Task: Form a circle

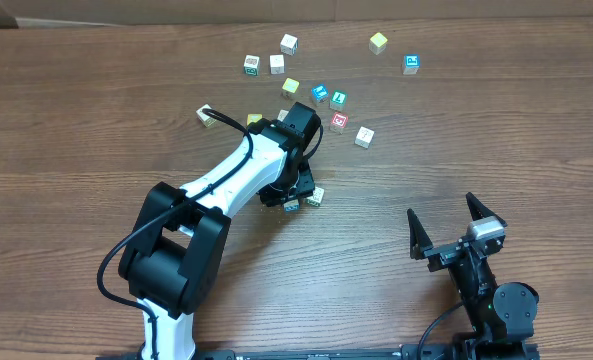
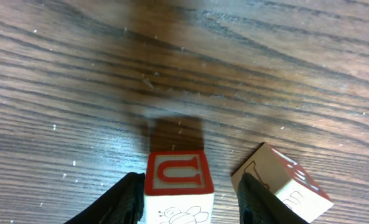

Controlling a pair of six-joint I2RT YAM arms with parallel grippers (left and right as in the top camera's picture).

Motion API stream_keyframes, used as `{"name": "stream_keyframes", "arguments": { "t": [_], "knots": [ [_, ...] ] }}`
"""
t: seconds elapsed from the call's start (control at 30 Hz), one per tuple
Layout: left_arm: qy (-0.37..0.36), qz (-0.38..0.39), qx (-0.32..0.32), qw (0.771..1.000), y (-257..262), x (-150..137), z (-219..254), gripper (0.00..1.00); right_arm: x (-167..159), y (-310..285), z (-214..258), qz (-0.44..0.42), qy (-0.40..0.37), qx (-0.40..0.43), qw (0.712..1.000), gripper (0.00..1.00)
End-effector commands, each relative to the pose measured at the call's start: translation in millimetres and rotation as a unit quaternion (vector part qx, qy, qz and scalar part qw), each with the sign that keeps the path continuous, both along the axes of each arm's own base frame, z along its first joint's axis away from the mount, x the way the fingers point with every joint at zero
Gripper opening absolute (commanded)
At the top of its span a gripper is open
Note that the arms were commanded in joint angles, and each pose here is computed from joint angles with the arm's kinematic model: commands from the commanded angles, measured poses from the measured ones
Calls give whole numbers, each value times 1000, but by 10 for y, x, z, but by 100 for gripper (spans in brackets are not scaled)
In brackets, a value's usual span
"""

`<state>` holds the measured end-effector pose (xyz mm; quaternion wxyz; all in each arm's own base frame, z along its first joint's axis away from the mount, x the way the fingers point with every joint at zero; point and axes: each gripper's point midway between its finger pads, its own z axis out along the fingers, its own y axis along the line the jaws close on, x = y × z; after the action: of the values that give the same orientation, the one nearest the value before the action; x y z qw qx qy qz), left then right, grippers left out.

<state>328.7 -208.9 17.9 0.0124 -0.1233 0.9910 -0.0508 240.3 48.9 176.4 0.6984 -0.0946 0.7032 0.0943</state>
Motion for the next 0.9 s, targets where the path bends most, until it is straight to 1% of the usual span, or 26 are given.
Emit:
{"name": "stream_keyframes", "arguments": {
  "t": [0.0, 0.17, 0.6, 0.73, 0.83, 0.87],
  "knots": [
    [6, 11, 0, 1000, -6, -18, -46, 46, 2, -6, -15, -2, -2, -1, 1000, 100],
    [4, 19, -1, 1000, 38, 27, -42, 49, 3, -6, -15, -2, -2, -1, 1000, 100],
    [-6, 49, -18, 999, 181, 213, -14, 49, 3, -6, -15, -2, -2, -1, 1000, 100],
    [1, 19, -35, 999, 127, 182, -6, 53, 3, -6, -15, -2, -2, -1, 1000, 100],
    [8, 7, -30, 999, 145, 140, -11, 53, 3, -6, -15, -2, -2, -1, 1000, 100],
    [13, 7, -28, 999, 156, 116, -13, 51, 3, -6, -15, -2, -2, -1, 1000, 100]
  ]
}}
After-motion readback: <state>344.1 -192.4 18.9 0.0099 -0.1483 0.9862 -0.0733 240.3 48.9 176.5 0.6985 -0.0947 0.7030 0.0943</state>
